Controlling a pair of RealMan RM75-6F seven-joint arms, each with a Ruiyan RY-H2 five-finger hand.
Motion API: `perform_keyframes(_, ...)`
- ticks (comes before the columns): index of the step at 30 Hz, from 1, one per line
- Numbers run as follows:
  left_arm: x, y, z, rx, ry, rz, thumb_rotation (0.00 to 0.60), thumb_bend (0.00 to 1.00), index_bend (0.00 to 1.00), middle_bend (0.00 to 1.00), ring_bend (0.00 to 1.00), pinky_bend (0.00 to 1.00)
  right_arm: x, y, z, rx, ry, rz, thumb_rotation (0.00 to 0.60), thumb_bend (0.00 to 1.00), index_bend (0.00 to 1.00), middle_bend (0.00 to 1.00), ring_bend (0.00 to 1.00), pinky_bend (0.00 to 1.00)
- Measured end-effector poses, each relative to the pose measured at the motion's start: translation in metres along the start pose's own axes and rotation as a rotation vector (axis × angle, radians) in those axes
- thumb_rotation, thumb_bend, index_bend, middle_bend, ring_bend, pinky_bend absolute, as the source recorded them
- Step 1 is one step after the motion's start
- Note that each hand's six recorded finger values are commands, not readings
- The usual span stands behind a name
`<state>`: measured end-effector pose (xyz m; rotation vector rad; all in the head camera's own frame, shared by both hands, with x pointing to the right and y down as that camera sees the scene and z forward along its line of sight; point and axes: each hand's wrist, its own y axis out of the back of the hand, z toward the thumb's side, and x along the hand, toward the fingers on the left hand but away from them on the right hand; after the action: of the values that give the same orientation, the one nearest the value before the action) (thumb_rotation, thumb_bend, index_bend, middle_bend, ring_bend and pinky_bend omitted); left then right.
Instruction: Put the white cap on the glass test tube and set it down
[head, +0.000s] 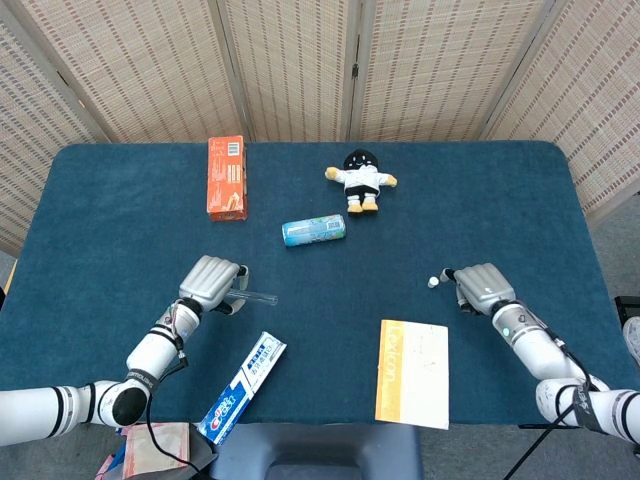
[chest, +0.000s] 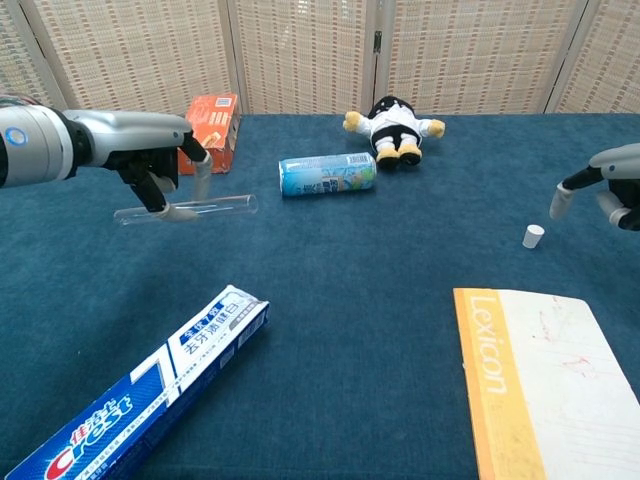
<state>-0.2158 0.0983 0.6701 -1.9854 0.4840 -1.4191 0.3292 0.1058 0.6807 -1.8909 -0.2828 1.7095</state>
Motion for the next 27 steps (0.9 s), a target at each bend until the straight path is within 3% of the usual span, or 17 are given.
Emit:
perform_keyframes(3, 0.000, 0.001, -0.001, -0.001, 0.003, 0.002, 0.600, 0.36, 0.59, 1.00, 1.00, 1.00, 0.008, 0.009, -0.001, -0.009, -0.005, -0.034, 0.600, 0.77, 0.23, 0.92, 0.93, 0.96)
perform_keyframes(5, -0.001, 0.001, -0.002, -0.004, 0.006, 0.003, 0.600, 0.36, 0.59, 1.00, 1.00, 1.00, 0.014, 0.018, -0.002, -0.021, -0.009, -0.075, 0.600, 0.65, 0.23, 0.85, 0.84, 0.89)
perform_keyframes(8, -0.002, 0.001, -0.003, -0.007, 0.007, 0.004, 0.600, 0.36, 0.59, 1.00, 1.00, 1.00, 0.023, 0.031, -0.004, -0.053, -0.011, -0.148, 0.600, 0.44, 0.23, 0.66, 0.64, 0.75)
perform_keyframes(11, -0.003, 0.001, -0.002, -0.008, 0.006, 0.003, 0.600, 0.36, 0.59, 1.00, 1.00, 1.00, 0.033, 0.041, -0.005, -0.103, -0.006, -0.204, 0.600, 0.25, 0.23, 0.39, 0.37, 0.49)
perform_keyframes(14, -0.003, 0.001, -0.002, -0.009, 0.006, 0.003, 0.600, 0.36, 0.59, 1.00, 1.00, 1.00, 0.038, 0.047, -0.005, -0.137, 0.009, -0.237, 0.600, 0.14, 0.22, 0.15, 0.12, 0.22)
perform_keyframes(16, -0.004, 0.002, -0.001, -0.012, 0.006, 0.004, 0.600, 0.36, 0.59, 1.00, 1.00, 1.00, 0.039, 0.049, -0.005, -0.135, 0.017, -0.251, 0.600, 0.11, 0.20, 0.05, 0.02, 0.08)
perform_keyframes(18, -0.004, 0.002, -0.001, -0.012, 0.006, 0.005, 0.600, 0.36, 0.59, 1.00, 1.00, 1.00, 0.039, 0.050, -0.006, -0.128, 0.021, -0.259, 0.600, 0.10, 0.17, 0.01, 0.00, 0.01)
perform_keyframes(23, -0.005, 0.001, -0.001, -0.015, 0.005, 0.001, 0.600, 0.36, 0.59, 1.00, 1.00, 1.00, 0.033, 0.050, -0.004, -0.099, 0.036, -0.300, 0.600, 0.11, 0.17, 0.00, 0.00, 0.00)
perform_keyframes(27, -0.004, -0.001, 0.000, -0.015, 0.005, -0.005, 0.600, 0.36, 0.59, 1.00, 1.00, 1.00, 0.023, 0.045, -0.003, -0.090, 0.042, -0.317, 0.600, 0.16, 0.27, 0.00, 0.00, 0.00)
